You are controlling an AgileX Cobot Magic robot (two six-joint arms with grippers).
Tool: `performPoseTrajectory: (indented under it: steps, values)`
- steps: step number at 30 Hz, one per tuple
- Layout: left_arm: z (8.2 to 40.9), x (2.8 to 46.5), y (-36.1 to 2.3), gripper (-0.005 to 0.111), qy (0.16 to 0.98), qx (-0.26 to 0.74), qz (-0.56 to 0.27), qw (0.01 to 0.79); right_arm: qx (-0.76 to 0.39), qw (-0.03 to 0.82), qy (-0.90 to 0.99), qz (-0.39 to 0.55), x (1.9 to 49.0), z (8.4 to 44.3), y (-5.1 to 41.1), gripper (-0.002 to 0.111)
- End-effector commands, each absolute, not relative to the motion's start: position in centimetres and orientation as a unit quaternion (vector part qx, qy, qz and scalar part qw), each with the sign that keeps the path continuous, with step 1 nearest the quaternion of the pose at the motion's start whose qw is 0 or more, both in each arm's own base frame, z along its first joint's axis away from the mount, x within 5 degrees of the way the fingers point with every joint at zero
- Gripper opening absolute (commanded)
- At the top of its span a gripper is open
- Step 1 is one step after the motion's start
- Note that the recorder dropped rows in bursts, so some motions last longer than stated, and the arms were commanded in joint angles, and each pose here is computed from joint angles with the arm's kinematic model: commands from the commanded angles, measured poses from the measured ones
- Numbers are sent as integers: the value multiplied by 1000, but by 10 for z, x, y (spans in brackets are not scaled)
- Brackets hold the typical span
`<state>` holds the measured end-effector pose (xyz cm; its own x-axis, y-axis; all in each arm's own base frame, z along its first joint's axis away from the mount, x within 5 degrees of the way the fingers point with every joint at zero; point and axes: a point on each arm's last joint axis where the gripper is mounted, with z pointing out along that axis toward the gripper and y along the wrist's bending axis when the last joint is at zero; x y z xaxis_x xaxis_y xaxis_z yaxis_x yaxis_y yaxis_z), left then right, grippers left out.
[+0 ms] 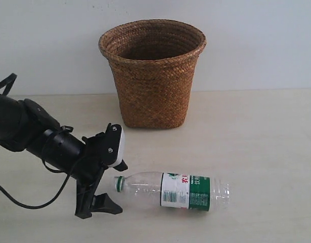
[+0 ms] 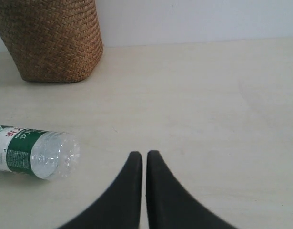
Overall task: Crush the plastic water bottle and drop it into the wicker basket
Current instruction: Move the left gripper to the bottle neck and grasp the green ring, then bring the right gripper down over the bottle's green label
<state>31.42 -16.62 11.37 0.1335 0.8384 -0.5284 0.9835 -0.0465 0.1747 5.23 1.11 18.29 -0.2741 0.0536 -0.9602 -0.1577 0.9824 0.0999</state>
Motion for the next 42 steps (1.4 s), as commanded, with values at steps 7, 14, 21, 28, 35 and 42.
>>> performPoseTrajectory:
  steps: [7,14,21,28,35,42]
  values:
    - [113,324,-176,73,638,704,-169,261,-33,605,791,86,52,182,11,0]
    - [107,324,-177,45,639,705,-173,254,-33,605,791,86,52,182,11,0]
    - [116,323,-175,4,628,715,-167,258,-33,605,791,86,52,182,11,0]
    - [129,319,-169,4,596,754,-134,240,-58,619,781,59,53,185,10,0]
    - [131,319,-166,4,615,743,-129,229,-103,732,674,-2,56,212,8,0]
    - [130,320,-166,4,628,734,-127,226,26,902,413,128,34,265,0,0]
